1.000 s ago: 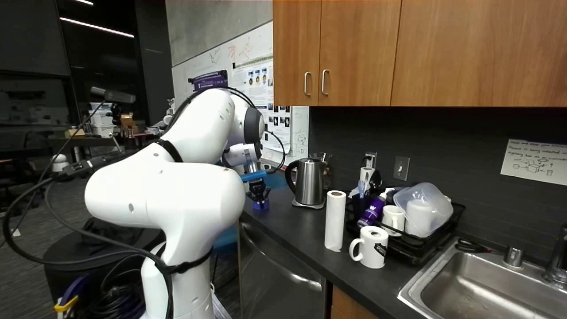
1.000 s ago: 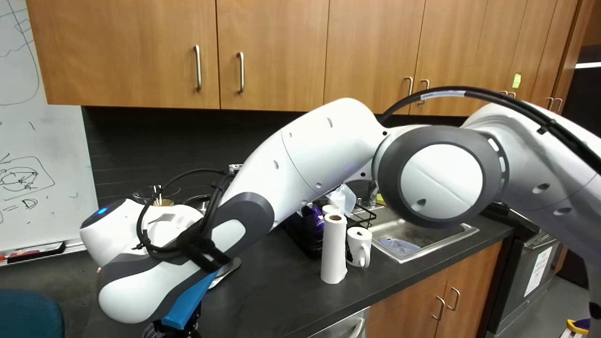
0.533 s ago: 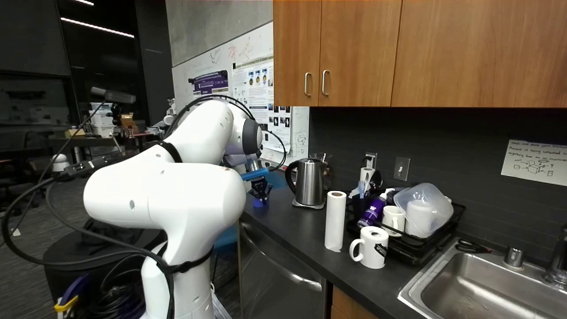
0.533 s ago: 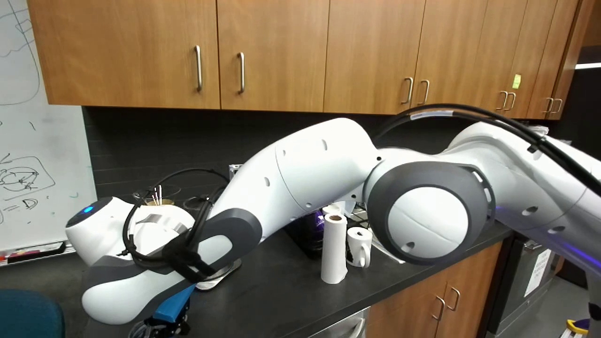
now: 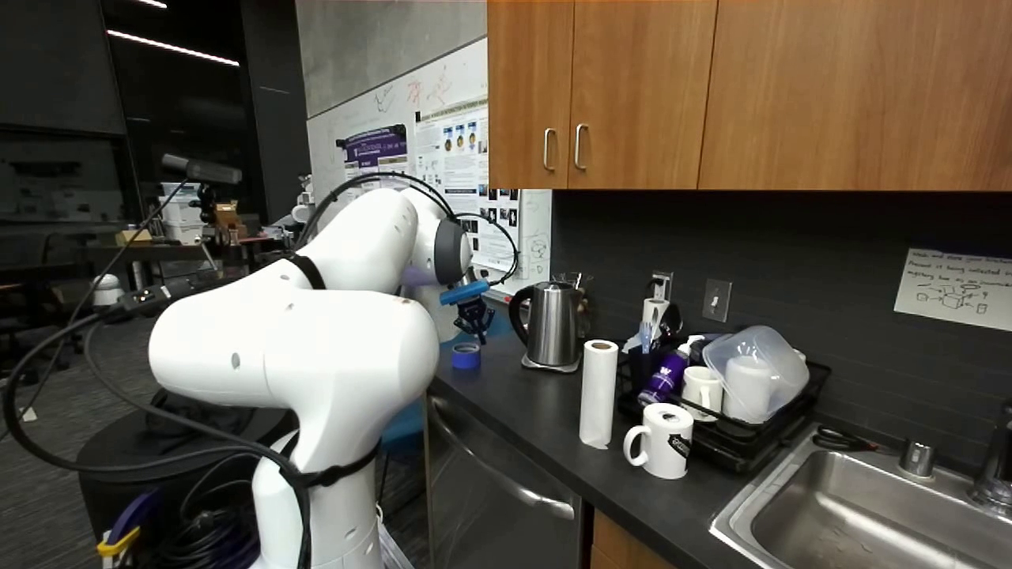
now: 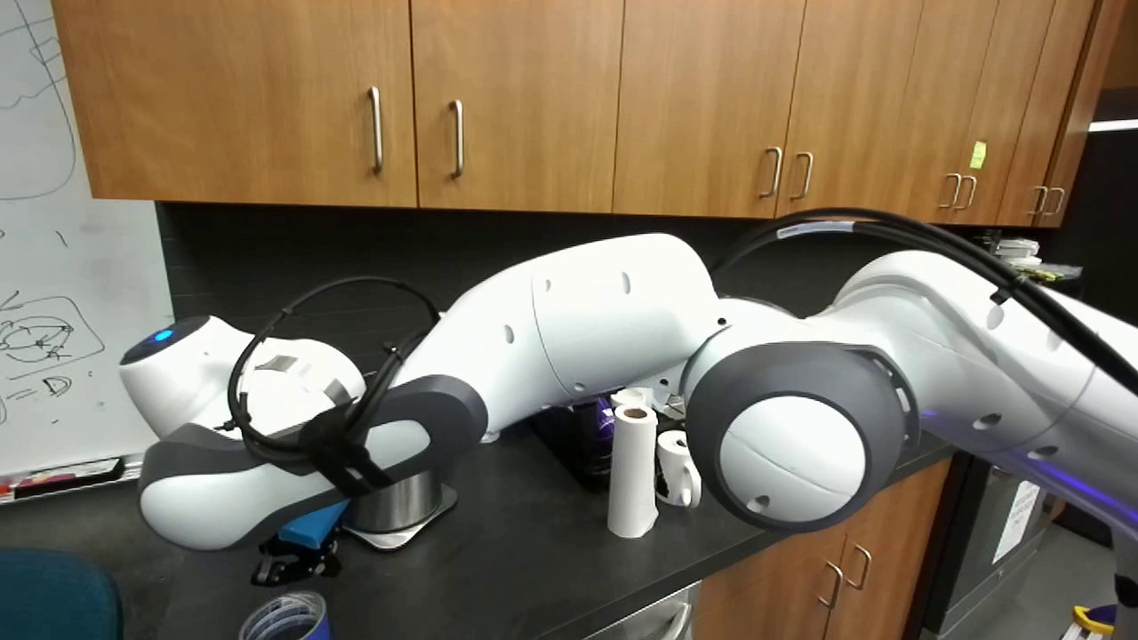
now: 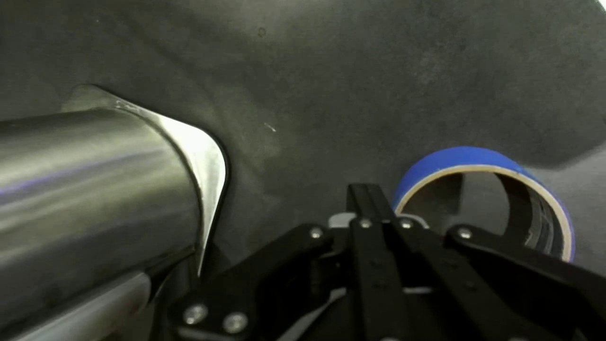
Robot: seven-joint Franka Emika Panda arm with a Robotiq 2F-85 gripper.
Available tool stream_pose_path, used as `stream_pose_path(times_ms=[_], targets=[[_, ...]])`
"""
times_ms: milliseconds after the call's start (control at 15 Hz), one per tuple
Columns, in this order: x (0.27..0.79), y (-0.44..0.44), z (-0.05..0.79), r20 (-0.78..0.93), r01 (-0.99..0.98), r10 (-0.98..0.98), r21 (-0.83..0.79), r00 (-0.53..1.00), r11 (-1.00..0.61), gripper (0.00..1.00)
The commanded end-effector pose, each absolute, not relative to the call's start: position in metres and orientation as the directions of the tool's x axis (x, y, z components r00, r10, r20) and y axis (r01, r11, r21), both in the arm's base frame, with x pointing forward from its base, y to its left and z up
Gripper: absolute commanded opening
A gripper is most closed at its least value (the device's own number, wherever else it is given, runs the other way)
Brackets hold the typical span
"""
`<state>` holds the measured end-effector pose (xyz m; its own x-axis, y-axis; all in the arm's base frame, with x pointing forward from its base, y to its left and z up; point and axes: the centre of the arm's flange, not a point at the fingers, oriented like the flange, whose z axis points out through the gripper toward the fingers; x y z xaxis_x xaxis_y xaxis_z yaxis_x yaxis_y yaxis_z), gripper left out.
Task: Slide the blue masking tape to the left
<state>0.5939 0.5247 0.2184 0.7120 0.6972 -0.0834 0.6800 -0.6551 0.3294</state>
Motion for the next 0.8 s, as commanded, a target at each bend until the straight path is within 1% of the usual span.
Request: stream_pose_path(times_ms=[0,67,133,267,733], targets=[[0.593,0.520,0.258,-0.078,0.664,0.687,0.353,0.723,-0.659,0.26],[0.588,0.510,0.271,-0.072,0.651,0.674,0.352,0.735,-0.673,0.01],[0.583,0.499,0.287,-0.066,0.637,0.660,0.348,0.748,-0.688,0.02],[0.575,0.476,0.321,-0.042,0.601,0.626,0.338,0.779,-0.724,0.00],[0.575,0.412,0.405,0.044,0.412,0.441,0.285,0.896,-0.866,0.00]])
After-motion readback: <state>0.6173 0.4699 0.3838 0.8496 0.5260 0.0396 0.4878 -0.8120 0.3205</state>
